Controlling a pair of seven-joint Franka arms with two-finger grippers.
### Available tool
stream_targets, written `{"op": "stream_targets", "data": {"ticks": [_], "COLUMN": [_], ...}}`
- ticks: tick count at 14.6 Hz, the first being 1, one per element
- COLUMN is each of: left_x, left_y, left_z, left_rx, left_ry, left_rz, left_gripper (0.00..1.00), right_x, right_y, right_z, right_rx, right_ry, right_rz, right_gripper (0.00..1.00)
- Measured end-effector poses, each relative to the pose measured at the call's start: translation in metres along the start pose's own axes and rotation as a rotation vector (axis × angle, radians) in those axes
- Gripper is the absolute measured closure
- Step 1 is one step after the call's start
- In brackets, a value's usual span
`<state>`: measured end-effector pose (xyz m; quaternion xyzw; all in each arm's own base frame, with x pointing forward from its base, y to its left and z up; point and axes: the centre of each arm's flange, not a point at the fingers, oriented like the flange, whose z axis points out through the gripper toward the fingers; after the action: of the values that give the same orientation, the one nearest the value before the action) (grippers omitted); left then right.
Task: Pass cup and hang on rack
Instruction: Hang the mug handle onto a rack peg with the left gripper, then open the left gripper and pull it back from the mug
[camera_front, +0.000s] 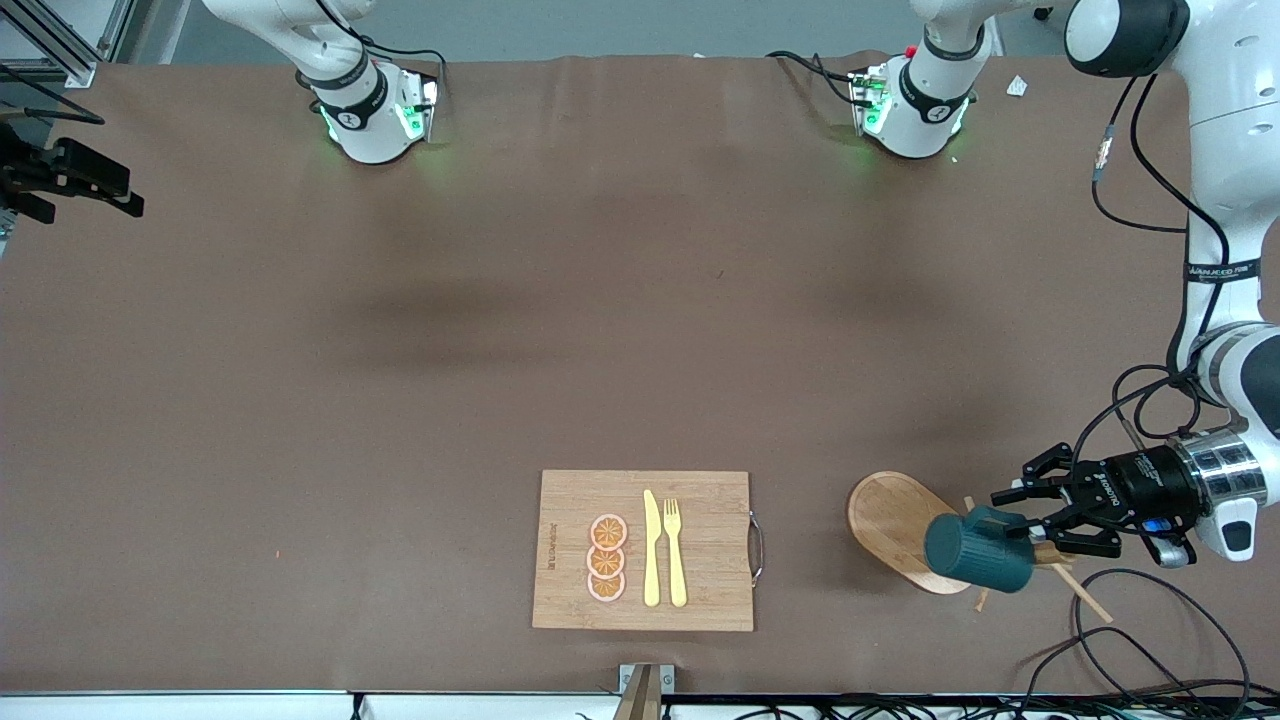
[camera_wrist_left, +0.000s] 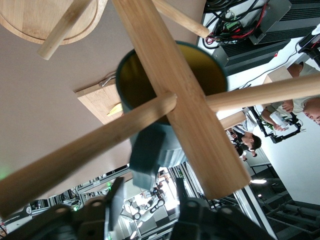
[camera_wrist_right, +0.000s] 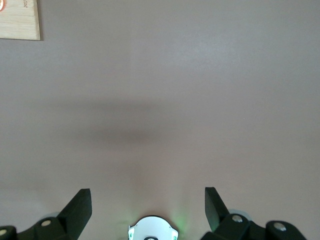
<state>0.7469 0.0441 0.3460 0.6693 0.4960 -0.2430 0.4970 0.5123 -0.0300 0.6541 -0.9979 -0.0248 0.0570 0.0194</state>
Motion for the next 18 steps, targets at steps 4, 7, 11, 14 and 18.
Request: {"op": "stream_targets", "data": {"ticks": [4,7,11,14,18], "left_x": [-0.002,-0.005,-0.019,-0.039,-0.070], "left_y": [0.002,0.004,0.007,0.013,0.021], "left_z": [-0.002,-0.004,-0.012,-0.020,-0.023], "left_rx": [-0.003,-0.001,0.037,0.077,0.126], "left_ry": [0.001,-0.001,0.020,0.060,0.110], "left_rz": [0.008,0.020,0.064,0.108,0.171], "left_gripper": [0.05,0.00,0.00,0.00,0.00], "right_x": [0.000,0.000,0.000,0.000,0.000], "right_y": [0.001,0.000,0.000,0.000,0.000], "right_z": [0.000,0.000,0.000,0.000,0.000], "right_rx": [0.000,0.000,0.000,0.000,0.000], "right_ry": [0.000,0.000,0.000,0.000,0.000], "right_rz": [0.001,0.000,0.000,0.000,0.000], "right_gripper": [0.00,0.00,0.00,0.00,0.00]}}
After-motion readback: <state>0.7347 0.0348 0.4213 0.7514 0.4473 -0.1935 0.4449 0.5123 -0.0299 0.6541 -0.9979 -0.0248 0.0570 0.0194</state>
